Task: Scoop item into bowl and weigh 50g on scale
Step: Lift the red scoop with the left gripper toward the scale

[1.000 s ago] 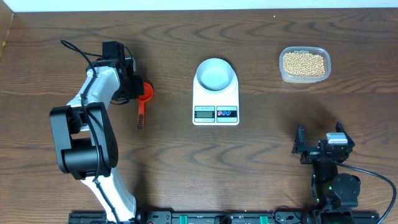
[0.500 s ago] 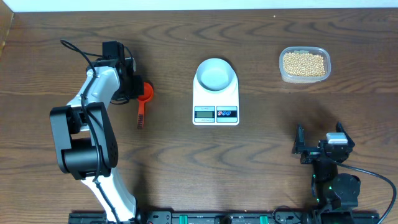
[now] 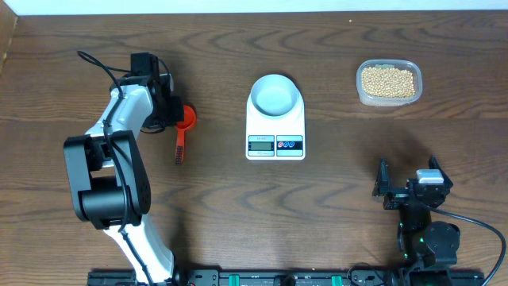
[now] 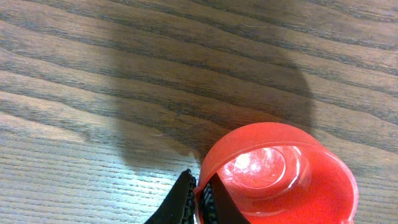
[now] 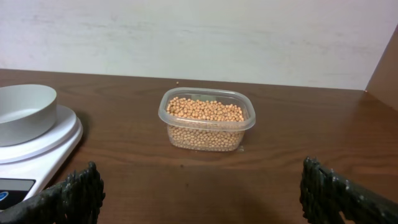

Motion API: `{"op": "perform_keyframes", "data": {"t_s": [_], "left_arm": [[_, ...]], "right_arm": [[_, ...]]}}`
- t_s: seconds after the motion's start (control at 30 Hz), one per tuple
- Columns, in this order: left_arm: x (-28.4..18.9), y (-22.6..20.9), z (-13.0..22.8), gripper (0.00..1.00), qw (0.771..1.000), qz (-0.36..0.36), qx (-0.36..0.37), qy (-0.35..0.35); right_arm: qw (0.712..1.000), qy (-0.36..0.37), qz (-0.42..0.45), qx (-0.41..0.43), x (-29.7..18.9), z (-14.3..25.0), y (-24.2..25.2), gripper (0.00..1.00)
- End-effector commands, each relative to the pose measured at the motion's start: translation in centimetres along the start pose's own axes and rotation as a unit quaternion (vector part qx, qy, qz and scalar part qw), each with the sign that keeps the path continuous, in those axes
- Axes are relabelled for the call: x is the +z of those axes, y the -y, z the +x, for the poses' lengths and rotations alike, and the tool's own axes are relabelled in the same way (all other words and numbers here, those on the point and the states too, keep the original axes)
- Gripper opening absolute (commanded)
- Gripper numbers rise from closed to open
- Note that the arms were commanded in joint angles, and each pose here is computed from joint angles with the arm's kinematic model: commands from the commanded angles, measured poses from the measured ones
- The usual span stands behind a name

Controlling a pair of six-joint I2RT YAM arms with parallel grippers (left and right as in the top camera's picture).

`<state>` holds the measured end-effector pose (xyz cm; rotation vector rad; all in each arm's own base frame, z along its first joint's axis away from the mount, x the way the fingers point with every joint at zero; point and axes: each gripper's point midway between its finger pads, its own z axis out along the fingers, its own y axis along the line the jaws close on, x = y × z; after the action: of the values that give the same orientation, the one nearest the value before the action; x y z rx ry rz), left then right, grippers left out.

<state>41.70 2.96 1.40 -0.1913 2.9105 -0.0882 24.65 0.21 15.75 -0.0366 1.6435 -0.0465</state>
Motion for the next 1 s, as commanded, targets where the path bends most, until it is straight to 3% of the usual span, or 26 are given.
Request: {"op": "perform_keyframes", "data": {"t_s": [0.0, 0.97], "left_arm": [[0.3, -0.1, 0.4, 0.07, 1.0, 0.001, -0.004, -0.006], [-6.8, 0.5, -1.9, 0.07, 0.997, 0.005, -0.011, 0.076]], "right_arm": [[1.0, -0.002, 0.003, -0.006, 0.0, 0.1, 0.2, 0.99], [1.0, -0.002, 0.003, -0.006, 0.0, 0.1, 0.2, 0.99]]}}
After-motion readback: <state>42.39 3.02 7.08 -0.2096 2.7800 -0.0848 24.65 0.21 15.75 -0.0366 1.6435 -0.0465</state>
